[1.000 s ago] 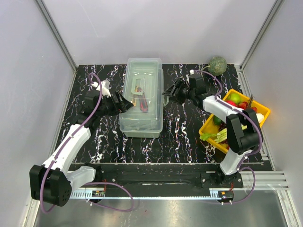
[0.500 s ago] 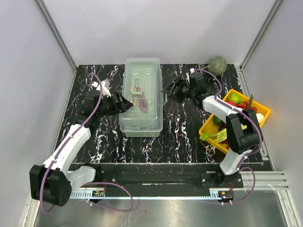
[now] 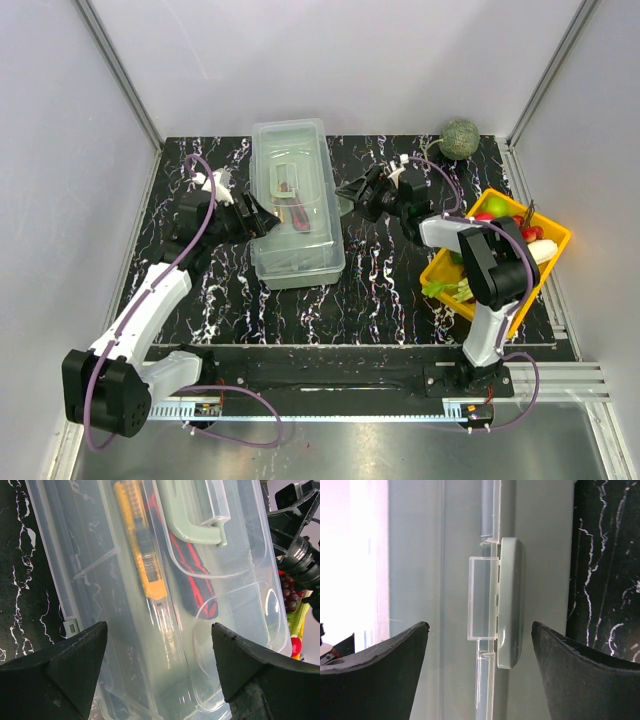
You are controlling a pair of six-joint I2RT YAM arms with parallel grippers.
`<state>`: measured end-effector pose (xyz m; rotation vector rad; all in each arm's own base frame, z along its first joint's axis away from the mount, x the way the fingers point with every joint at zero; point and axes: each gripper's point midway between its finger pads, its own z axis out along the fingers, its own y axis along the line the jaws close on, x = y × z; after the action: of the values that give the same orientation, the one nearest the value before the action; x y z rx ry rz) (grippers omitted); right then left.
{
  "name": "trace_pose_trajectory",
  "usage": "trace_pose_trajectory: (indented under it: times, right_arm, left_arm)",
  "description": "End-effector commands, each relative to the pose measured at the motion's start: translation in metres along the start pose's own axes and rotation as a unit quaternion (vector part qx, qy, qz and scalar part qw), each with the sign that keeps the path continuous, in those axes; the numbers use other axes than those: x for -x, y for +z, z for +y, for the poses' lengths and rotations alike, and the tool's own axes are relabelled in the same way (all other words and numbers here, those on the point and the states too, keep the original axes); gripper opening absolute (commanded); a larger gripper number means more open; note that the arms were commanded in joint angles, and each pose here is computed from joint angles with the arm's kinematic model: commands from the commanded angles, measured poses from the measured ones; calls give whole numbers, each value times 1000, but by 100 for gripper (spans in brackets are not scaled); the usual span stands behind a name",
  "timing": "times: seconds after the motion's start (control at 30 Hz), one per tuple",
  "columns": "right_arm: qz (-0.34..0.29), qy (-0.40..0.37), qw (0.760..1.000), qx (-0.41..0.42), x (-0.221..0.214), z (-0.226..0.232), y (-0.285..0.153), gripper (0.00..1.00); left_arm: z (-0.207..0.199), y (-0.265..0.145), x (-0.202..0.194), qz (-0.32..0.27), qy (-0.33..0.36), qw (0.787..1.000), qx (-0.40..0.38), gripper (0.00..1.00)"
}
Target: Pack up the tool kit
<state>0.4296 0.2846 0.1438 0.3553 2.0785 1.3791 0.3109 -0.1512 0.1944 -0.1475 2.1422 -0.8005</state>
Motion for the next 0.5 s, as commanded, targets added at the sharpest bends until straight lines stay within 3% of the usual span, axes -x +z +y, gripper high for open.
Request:
trace_pose_trajectory:
  times: [0.0, 0.2, 0.47]
  right_arm:
    - [48, -19, 982, 184, -39, 62, -8, 91]
    - [32, 26, 961, 272, -33, 76, -17, 93]
    - [39, 23, 955, 292, -32, 81, -17, 98]
  left_arm:
    - [20, 1, -55, 105, -1, 994, 37, 86]
    - [9, -2, -14, 52, 12, 997, 53, 95]
    - [10, 21, 32, 1, 4, 997, 79, 99]
